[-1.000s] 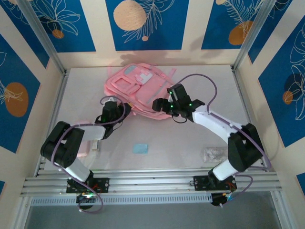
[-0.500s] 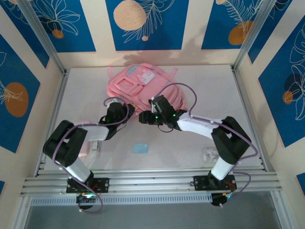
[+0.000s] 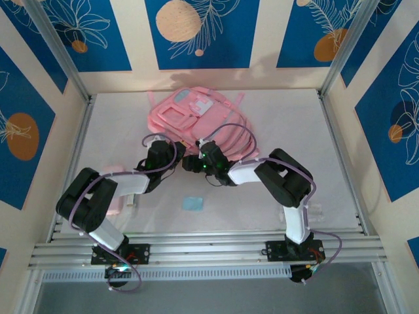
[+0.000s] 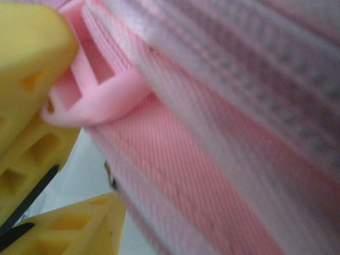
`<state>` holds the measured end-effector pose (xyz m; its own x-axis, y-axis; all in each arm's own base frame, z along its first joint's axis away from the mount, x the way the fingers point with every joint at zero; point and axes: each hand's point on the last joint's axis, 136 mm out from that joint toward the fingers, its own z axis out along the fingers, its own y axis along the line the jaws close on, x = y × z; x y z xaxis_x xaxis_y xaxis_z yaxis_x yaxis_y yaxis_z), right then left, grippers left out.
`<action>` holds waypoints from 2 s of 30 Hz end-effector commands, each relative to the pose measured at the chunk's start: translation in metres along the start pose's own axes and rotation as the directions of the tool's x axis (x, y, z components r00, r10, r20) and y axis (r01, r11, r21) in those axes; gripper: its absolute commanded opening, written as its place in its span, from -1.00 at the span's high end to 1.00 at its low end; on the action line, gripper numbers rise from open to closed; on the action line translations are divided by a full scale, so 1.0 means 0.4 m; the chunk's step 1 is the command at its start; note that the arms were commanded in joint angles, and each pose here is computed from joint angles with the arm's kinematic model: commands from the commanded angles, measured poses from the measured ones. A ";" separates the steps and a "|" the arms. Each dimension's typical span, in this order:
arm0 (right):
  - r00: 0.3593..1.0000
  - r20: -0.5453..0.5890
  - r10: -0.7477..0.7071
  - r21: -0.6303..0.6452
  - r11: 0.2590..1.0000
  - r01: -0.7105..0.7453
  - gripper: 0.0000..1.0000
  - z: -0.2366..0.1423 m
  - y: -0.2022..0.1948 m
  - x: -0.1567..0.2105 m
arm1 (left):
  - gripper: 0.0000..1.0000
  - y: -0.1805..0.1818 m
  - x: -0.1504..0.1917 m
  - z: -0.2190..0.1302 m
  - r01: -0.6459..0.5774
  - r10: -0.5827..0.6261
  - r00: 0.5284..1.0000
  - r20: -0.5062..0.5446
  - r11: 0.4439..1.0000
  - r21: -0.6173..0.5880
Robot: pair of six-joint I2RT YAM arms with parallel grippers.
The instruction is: Pack the student bag
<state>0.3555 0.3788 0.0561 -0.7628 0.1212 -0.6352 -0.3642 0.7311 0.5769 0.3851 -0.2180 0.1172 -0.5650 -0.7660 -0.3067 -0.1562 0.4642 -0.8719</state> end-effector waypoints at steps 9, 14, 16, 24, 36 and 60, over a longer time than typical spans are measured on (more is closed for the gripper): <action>0.956 0.280 -0.087 -0.036 0.994 0.101 0.67 0.000 0.072 -0.168 | 1.00 -0.058 0.095 -0.023 0.040 -0.025 0.991 -0.130 0.993 0.112; 0.972 0.209 -0.104 -0.028 0.993 0.112 1.00 -0.009 0.065 -0.140 | 1.00 -0.050 0.084 -0.018 0.027 -0.015 0.994 -0.112 0.994 0.105; 0.979 0.182 -0.094 0.002 0.995 0.095 1.00 -0.025 0.045 -0.126 | 1.00 -0.041 0.074 -0.016 0.010 -0.001 0.995 -0.099 0.995 0.096; 0.983 -0.181 0.042 0.135 0.991 -0.018 1.00 -0.114 -0.053 0.002 | 1.00 -0.023 0.026 0.002 -0.034 0.038 0.998 -0.052 0.996 0.077; 0.853 -0.508 0.123 0.313 0.948 0.049 1.00 -0.284 -0.147 0.138 | 1.00 -0.026 0.014 0.028 -0.035 0.038 0.999 -0.030 0.995 0.090; 0.652 -0.747 0.129 0.172 0.985 0.003 1.00 -0.343 -0.073 0.169 | 1.00 -0.012 -0.144 0.137 -0.142 0.141 0.990 0.009 0.988 0.064</action>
<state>0.2790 0.2403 0.0604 -0.9631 -0.2574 -0.0787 -0.2685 0.8983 0.3479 0.4298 -0.2058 0.0889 -0.6287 -0.6886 -0.3614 -0.1104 0.5390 -0.8350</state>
